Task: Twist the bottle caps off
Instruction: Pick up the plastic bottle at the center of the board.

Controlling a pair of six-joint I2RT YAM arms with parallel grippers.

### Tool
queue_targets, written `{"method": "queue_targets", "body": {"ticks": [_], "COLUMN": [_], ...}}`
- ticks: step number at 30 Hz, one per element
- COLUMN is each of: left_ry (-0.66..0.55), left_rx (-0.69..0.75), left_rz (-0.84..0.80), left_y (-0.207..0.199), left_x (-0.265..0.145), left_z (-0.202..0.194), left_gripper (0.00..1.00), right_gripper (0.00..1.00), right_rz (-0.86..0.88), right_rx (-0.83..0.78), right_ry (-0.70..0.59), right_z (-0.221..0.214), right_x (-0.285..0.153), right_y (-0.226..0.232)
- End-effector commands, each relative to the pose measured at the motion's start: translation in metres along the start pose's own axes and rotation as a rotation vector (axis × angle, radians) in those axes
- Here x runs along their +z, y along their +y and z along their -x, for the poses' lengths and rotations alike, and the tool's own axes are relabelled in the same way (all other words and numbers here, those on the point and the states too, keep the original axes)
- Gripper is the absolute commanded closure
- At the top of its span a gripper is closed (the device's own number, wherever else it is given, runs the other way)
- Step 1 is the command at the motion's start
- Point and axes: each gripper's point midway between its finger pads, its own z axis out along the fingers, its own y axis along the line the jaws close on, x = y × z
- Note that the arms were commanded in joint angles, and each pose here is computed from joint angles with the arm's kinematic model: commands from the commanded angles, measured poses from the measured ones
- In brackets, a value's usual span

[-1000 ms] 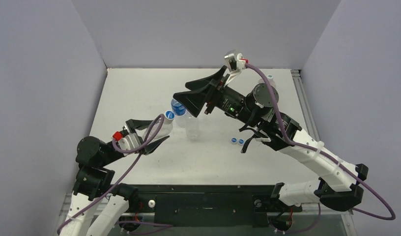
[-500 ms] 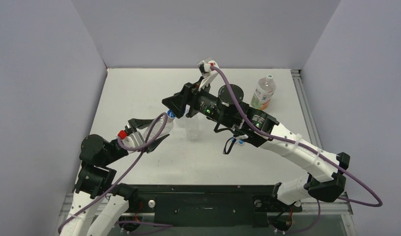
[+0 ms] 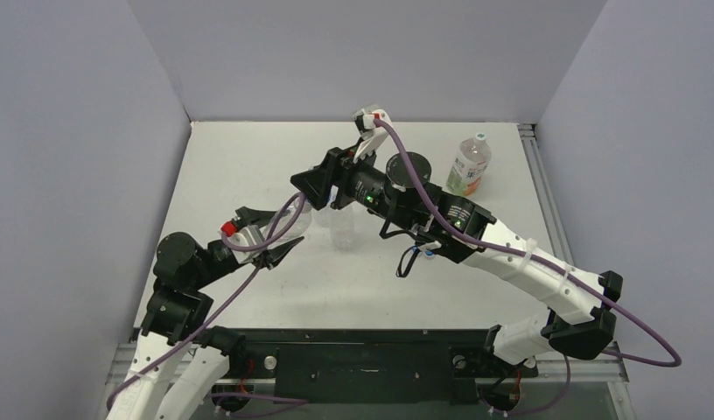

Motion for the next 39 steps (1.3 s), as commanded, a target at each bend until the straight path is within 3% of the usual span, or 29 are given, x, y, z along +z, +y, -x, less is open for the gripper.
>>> {"method": "queue_targets", "body": {"ticks": [1,7,15,21,22,24,25,27,29,34,39], "left_ry": [0.036,0.029,0.02,0.022,0.025,0.033,0.037,0.052,0.071,0.088,0.077], "left_rx": [0.019,0.007,0.005,0.017,0.015,0.009,0.006,-0.005,-0.021,-0.052,-0.056], "left_rz": [0.171,0.177,0.174,0.175,0.176,0.178,0.179,0.187,0.202,0.244,0.253], "left_y": [0.032,0.034,0.03,0.028,0.028,0.028,0.029,0.03,0.033,0.041,0.044], "left_x": [-0.004,-0.004,-0.006,-0.009,-0.009,-0.008,-0.008,-0.008,-0.008,-0.006,-0.004], "left_z": [-0.002,0.004,0.003,0.0,-0.001,-0.003,-0.003,-0.007,-0.013,-0.019,-0.016], "left_gripper": [0.82,0.82,0.82,0.82,0.82,0.82,0.82,0.82,0.82,0.82,0.82], "right_gripper": [0.5,0.58,0.8,0.86,0.86,0.76,0.65,0.51,0.44,0.43,0.56], "right_rz": [-0.005,-0.009,-0.047,-0.059,-0.057,-0.053,-0.053,-0.053,-0.048,-0.035,-0.043], "right_rx": [0.0,0.008,-0.003,-0.001,0.001,0.003,0.004,0.01,0.015,0.021,0.022], "right_ry": [-0.007,0.022,0.003,-0.027,-0.029,-0.03,-0.03,-0.041,-0.058,-0.066,-0.036], "right_z": [0.002,-0.013,-0.009,0.0,0.0,0.001,0.001,0.005,0.011,0.016,0.005], "right_x": [0.001,0.014,0.016,0.008,0.007,0.006,0.005,0.002,-0.002,-0.009,-0.003], "right_y": [0.002,-0.001,-0.008,-0.01,-0.01,-0.009,-0.008,-0.008,-0.006,-0.003,-0.005]}}
